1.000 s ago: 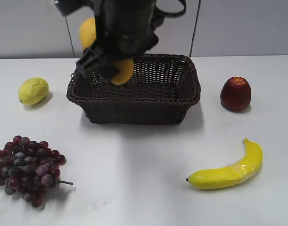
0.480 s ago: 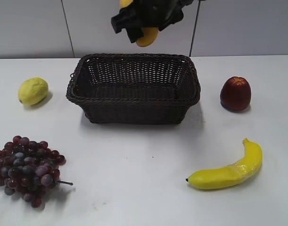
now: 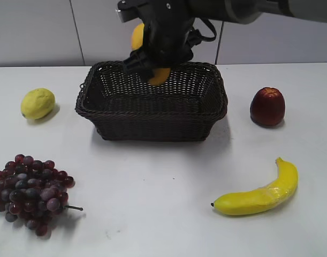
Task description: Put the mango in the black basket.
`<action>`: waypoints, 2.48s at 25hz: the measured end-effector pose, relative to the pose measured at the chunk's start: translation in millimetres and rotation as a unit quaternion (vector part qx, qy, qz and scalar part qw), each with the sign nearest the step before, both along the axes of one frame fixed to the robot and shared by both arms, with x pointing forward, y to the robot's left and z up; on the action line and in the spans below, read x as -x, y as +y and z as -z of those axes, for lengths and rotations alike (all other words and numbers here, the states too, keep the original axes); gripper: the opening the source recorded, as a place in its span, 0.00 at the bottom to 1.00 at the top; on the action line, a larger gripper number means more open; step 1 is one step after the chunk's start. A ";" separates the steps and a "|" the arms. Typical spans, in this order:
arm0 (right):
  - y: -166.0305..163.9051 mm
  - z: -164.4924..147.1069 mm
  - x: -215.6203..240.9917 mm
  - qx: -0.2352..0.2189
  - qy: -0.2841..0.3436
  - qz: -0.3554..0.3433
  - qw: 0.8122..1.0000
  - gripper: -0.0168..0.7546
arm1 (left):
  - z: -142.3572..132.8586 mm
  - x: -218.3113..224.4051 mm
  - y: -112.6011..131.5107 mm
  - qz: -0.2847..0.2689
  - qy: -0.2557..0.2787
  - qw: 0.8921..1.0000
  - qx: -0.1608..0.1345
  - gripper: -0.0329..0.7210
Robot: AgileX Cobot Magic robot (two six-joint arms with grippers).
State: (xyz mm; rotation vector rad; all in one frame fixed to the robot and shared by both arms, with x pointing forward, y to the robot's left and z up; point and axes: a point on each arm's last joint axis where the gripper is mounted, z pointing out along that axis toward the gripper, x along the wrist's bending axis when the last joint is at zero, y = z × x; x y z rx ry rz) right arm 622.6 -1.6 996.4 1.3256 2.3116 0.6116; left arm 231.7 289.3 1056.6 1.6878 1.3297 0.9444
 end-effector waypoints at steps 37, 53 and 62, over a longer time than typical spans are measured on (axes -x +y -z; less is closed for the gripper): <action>-182.0 -86.4 -46.5 0.000 0.094 0.177 0.980 0.80 | 0.0 0.0 0.0 0.000 0.000 1.000 0.000 0.69; -288.1 -84.0 30.0 0.020 0.162 0.263 0.951 0.79 | 0.0 0.0 0.0 0.000 0.000 1.000 0.000 0.69; -291.9 -61.3 120.3 0.022 0.173 0.256 0.951 0.79 | 0.0 0.0 0.0 0.000 0.000 1.000 0.000 0.69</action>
